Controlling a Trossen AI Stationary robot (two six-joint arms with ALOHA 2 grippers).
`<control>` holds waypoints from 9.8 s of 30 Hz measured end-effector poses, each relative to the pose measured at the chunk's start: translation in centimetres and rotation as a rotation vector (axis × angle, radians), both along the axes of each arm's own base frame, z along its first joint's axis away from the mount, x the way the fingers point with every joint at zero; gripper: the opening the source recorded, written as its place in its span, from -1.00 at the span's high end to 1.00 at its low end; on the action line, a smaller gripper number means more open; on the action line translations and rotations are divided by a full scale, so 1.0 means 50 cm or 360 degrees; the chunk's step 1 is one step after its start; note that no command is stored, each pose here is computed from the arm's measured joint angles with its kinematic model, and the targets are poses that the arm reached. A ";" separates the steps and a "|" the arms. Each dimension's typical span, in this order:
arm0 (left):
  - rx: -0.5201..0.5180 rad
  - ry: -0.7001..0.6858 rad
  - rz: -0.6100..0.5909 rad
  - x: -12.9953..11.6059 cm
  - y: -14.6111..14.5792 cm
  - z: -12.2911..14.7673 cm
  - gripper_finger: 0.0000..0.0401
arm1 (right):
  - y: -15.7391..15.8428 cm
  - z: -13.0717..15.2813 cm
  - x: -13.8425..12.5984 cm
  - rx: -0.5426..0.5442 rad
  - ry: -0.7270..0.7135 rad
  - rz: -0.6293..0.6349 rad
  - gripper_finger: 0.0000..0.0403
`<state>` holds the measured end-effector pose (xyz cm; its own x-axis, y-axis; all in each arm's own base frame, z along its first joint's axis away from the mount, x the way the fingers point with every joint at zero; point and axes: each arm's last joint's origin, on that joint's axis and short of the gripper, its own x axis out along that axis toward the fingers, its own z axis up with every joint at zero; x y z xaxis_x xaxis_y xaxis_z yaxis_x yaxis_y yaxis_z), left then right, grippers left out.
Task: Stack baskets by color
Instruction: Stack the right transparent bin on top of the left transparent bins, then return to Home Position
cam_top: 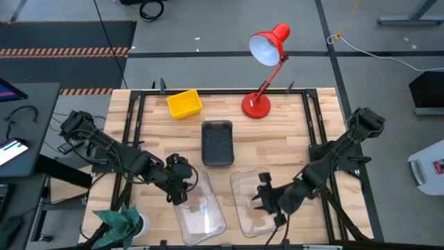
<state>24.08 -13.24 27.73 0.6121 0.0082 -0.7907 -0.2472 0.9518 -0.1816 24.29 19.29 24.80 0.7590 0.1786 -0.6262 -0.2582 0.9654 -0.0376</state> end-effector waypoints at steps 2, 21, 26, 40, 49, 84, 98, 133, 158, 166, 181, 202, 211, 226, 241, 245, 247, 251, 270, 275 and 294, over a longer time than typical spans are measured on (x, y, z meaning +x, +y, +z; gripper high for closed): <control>-0.0008 -0.0033 0.0000 -0.001 -0.007 0.002 0.25 | 0.021 0.002 0.005 -0.0005 0.0080 0.0010 0.30; 0.0014 -0.0079 0.0078 -0.003 -0.011 0.003 0.21 | 0.167 0.027 0.030 -0.0104 0.0557 0.0004 -0.06; 0.0014 -0.0078 0.0078 -0.003 -0.011 0.003 0.21 | 0.184 0.020 0.024 -0.0106 0.0576 0.0036 -0.19; 0.0016 -0.0077 0.0144 0.008 0.009 0.003 0.21 | 0.217 -0.069 0.029 -0.0180 0.0720 -0.0017 -0.21; -0.0017 -0.0054 0.0109 0.006 0.005 0.002 0.21 | 0.231 -0.160 0.044 -0.0278 0.0881 -0.0054 -0.10; 0.0253 -0.0260 -0.0067 -0.076 -0.067 0.028 0.29 | 0.226 -0.048 0.038 -0.0568 0.1080 0.0023 0.88; 0.0515 -0.0480 0.0086 -0.082 -0.057 0.049 0.29 | 0.201 0.113 0.109 -0.0411 0.0804 0.0181 0.87; 0.0551 -0.0971 0.0408 -0.272 0.117 0.198 0.41 | 0.144 0.105 0.323 -0.0028 0.0110 0.0420 0.87; 0.0470 -0.1037 0.0454 -0.296 0.144 0.212 0.42 | 0.148 0.013 0.332 0.0053 0.0514 0.0327 0.86; 0.0469 -0.1038 0.0454 -0.296 0.144 0.212 0.42 | 0.145 0.010 0.328 0.0093 0.0591 0.0352 0.75; 0.0429 -0.1021 0.0419 -0.296 0.142 0.211 0.42 | 0.125 0.045 0.330 0.0141 0.0649 0.0395 0.11; 0.0328 -0.1328 0.0099 -0.219 0.061 0.025 0.42 | 0.076 0.112 0.215 -0.0224 0.0371 0.0267 0.08; 0.0167 -0.1664 -0.0091 -0.200 0.088 -0.076 0.42 | 0.000 0.089 0.111 0.0007 0.0044 0.0244 0.15; 0.0278 -0.1687 -0.0009 -0.177 0.184 -0.083 0.64 | -0.155 0.063 -0.065 0.0210 -0.0258 0.0075 0.16; 0.0343 -0.1652 0.0047 -0.232 0.227 -0.072 0.98 | -0.272 0.057 -0.203 0.0276 -0.0591 -0.0083 0.16; 0.0312 -0.1645 0.0082 -0.239 0.232 -0.096 0.96 | -0.293 0.039 -0.228 0.0299 -0.0669 -0.0136 0.16; 0.0279 -0.1617 0.0096 -0.238 0.233 -0.123 0.96 | -0.301 0.024 -0.234 0.0304 -0.0700 -0.0166 0.16; 0.0245 -0.1658 0.0114 -0.240 0.233 -0.165 0.98 | -0.314 -0.012 -0.238 0.0306 -0.0761 -0.0195 0.16; 0.0398 -0.1541 0.0298 -0.239 0.282 -0.201 0.99 | -0.386 -0.088 -0.251 0.0259 -0.0888 -0.0339 0.60; 0.0460 -0.1500 0.0319 -0.240 0.265 -0.204 0.99 | -0.392 -0.141 -0.254 0.0268 -0.0983 -0.0407 0.70; 0.0411 -0.1447 0.0280 -0.245 0.232 -0.212 0.96 | -0.404 -0.158 -0.260 0.0341 -0.1086 -0.0641 0.83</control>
<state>11.82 -1.65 17.12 0.9637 0.2658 0.0246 -0.2584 0.9519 -0.1645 11.30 -0.91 16.92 0.9920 -0.1256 0.0134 0.1227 0.9833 0.1345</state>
